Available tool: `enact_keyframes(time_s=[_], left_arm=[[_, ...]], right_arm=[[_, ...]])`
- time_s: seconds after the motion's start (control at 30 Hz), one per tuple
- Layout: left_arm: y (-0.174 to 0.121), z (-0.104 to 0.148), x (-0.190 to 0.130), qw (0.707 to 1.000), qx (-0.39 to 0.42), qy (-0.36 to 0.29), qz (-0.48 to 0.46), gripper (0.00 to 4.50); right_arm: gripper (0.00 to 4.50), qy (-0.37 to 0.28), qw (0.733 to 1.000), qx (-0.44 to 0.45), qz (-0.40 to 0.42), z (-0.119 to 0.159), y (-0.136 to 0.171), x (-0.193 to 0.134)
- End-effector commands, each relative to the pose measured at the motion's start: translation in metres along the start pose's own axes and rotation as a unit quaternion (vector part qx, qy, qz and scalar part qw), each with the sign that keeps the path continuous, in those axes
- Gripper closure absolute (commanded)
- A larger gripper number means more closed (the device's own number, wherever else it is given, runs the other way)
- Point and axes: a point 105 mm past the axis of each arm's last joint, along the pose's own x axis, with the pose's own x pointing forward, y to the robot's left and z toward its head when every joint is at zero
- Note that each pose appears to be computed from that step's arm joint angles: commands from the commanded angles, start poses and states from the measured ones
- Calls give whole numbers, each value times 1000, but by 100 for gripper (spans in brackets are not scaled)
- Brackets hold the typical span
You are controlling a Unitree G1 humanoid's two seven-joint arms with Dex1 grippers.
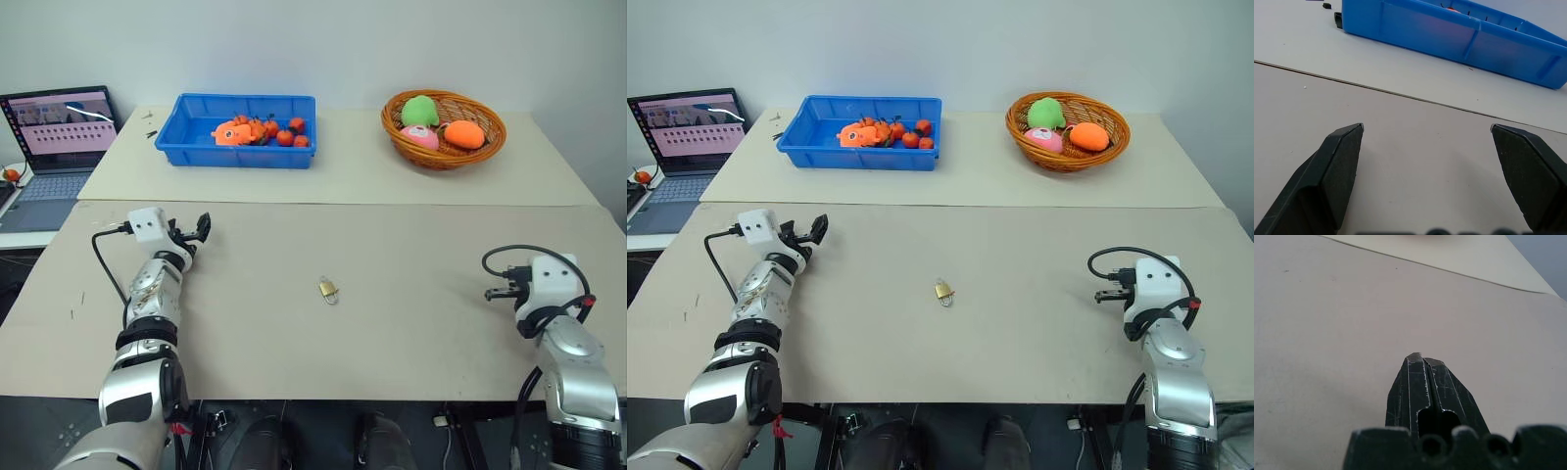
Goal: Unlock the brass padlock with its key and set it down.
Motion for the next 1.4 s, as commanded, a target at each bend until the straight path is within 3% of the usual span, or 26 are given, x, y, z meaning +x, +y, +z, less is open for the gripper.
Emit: enact_keyframes(time_s=[0.03, 0.27, 0.37, 0.57, 0.67, 0.83, 0.93, 1.0, 1.23, 1.4], left_arm=[[-3, 17, 4, 999, 16, -27, -6, 6], [-7, 15, 5, 999, 18, -26, -14, 6], [-10, 13, 5, 999, 19, -24, -19, 6], [-34, 5, 4, 995, 40, -3, -92, 6], [-88, 3, -15, 954, 74, 23, -289, 6], [-144, 17, -83, 831, 117, 90, -536, 6], [-151, 17, -121, 764, 137, 149, -612, 6], [-150, 17, -134, 740, 145, 175, -634, 6], [-139, 25, -124, 753, 167, 181, -610, 6], [-142, 24, -119, 767, 168, 168, -596, 0]], right_arm=[[450, -31, 999, -6, -7, 14, -3, 0], [450, -31, 999, -15, 7, 19, 7, 3], [450, -79, 988, 2, 132, 52, 51, -8], [450, -103, 909, -33, 402, 81, 120, -69], [450, -110, 866, -41, 486, 88, 135, -95], [450, -114, 852, -42, 509, 96, 136, -95], [450, -118, 849, -50, 512, 102, 140, -89], [450, -120, 850, -52, 511, 104, 142, -84], [450, -92, 876, -66, 469, 90, 139, -70], [294, -86, 887, -62, 449, 80, 129, -70]])
